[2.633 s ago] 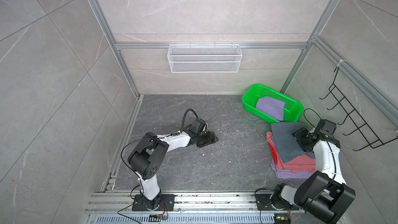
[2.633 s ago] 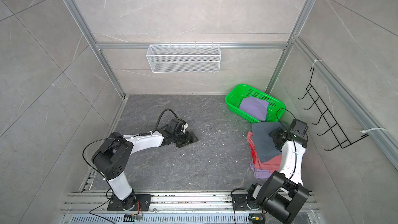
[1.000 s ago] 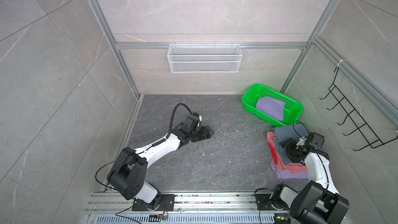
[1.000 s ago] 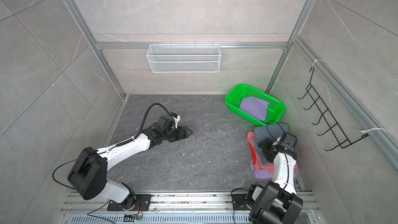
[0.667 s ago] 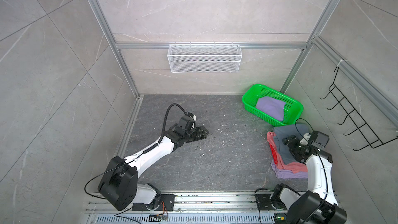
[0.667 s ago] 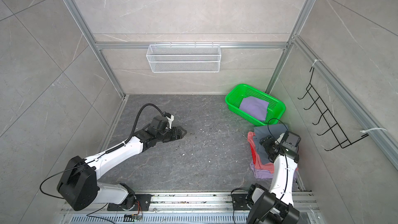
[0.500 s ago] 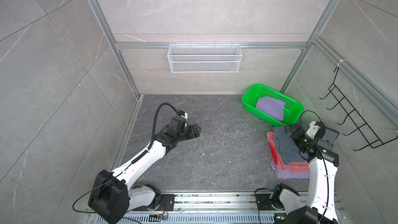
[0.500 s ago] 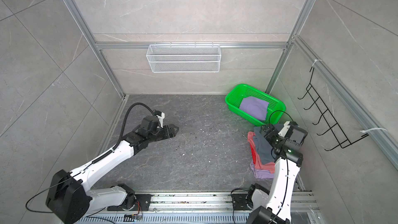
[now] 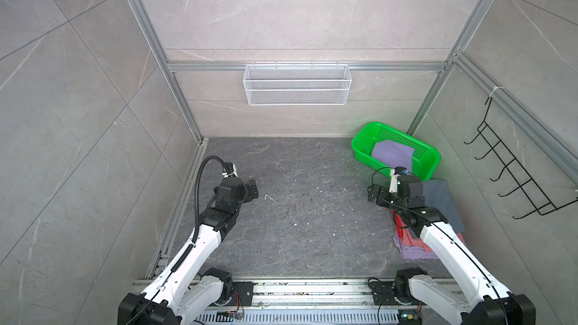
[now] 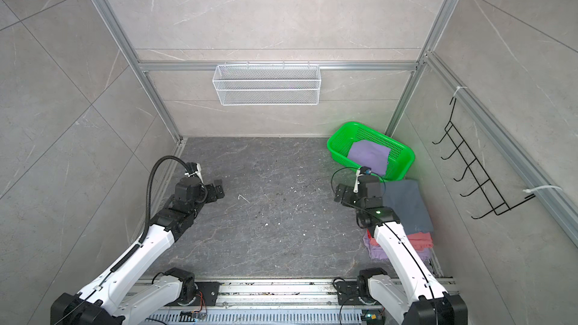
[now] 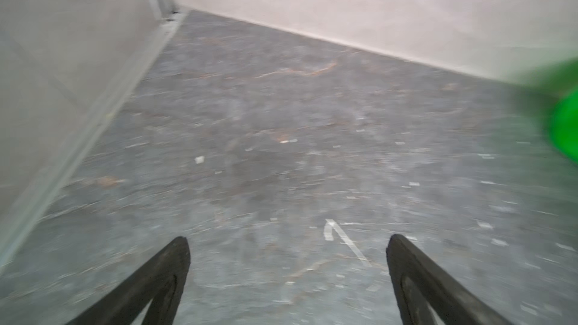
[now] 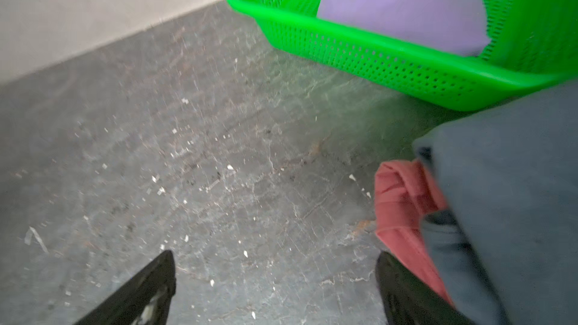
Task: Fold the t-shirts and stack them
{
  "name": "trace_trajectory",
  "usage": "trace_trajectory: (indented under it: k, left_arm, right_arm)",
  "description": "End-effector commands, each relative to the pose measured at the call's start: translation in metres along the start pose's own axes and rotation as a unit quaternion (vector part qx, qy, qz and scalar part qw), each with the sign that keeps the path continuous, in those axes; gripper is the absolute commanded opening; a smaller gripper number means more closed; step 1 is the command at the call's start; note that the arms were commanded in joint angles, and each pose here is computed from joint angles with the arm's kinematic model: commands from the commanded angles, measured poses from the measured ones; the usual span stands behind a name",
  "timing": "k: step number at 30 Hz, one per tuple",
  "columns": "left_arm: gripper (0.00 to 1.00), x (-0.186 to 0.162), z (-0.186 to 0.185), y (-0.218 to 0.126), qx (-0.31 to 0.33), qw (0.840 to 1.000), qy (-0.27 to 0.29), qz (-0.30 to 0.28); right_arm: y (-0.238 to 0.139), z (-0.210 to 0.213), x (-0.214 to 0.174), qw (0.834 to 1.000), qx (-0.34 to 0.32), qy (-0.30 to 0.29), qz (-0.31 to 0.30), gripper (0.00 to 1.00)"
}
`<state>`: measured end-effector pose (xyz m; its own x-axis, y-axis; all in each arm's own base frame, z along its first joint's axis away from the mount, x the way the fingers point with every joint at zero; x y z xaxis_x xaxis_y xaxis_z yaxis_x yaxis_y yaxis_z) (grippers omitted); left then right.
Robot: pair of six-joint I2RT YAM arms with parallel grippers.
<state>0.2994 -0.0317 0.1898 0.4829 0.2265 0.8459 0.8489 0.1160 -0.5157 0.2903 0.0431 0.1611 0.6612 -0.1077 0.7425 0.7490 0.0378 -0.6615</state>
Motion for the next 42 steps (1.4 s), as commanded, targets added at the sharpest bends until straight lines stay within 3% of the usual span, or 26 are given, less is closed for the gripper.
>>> trace_trajectory:
  k: [1, 6, 14, 18, 24, 29, 32, 42]
  left_arm:
    - [1.00, 0.017, 0.026, 0.004, 0.044, 0.995, 0.008, -0.088]
    - [1.00, -0.009, 0.036, 0.016, 0.031, 0.986, 0.047, -0.159]
    - [1.00, -0.033, 0.051, 0.046, 0.041, 0.991, 0.047, -0.115]
    - [1.00, -0.027, 0.053, 0.061, 0.041, 0.992, 0.044, -0.114]
    - [1.00, -0.027, 0.065, 0.076, 0.044, 0.990, 0.040, -0.128]
    - [1.00, -0.035, 0.070, 0.091, 0.030, 0.990, 0.029, -0.133]
    - [1.00, -0.034, 0.069, 0.100, 0.030, 0.994, 0.030, -0.101]
    - [1.00, -0.037, 0.070, 0.100, 0.033, 0.995, 0.031, -0.090]
  right_arm:
    - [0.008, -0.010, 0.011, 0.994, -0.082, -0.028, -0.061, 1.00]
    - [0.014, -0.014, 0.007, 0.990, -0.105, -0.025, -0.089, 1.00]
    - [0.008, -0.022, 0.012, 0.982, -0.129, -0.048, -0.132, 1.00]
    - [0.012, -0.022, 0.011, 0.980, -0.131, -0.057, -0.137, 1.00]
    - [0.016, -0.024, 0.010, 0.971, -0.132, -0.069, -0.190, 1.00]
    - [0.023, -0.024, 0.012, 0.969, -0.144, -0.078, -0.184, 1.00]
    - [0.029, -0.023, 0.017, 0.967, -0.146, -0.082, -0.192, 1.00]
    - [0.059, -0.027, 0.016, 0.963, -0.142, -0.093, -0.208, 1.00]
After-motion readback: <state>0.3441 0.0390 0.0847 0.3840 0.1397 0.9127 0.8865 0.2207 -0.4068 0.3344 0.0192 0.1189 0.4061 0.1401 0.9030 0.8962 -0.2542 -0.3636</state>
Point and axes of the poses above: each gripper's point midway between its finger pads, its own y axis out along the fingers, its own z axis along the line the jaws close on, x = y × z, the point moved 3 cm from there along -y, back along the fingers, and after that the axes turned 4 degrees about -y, right-handed, at the moved point
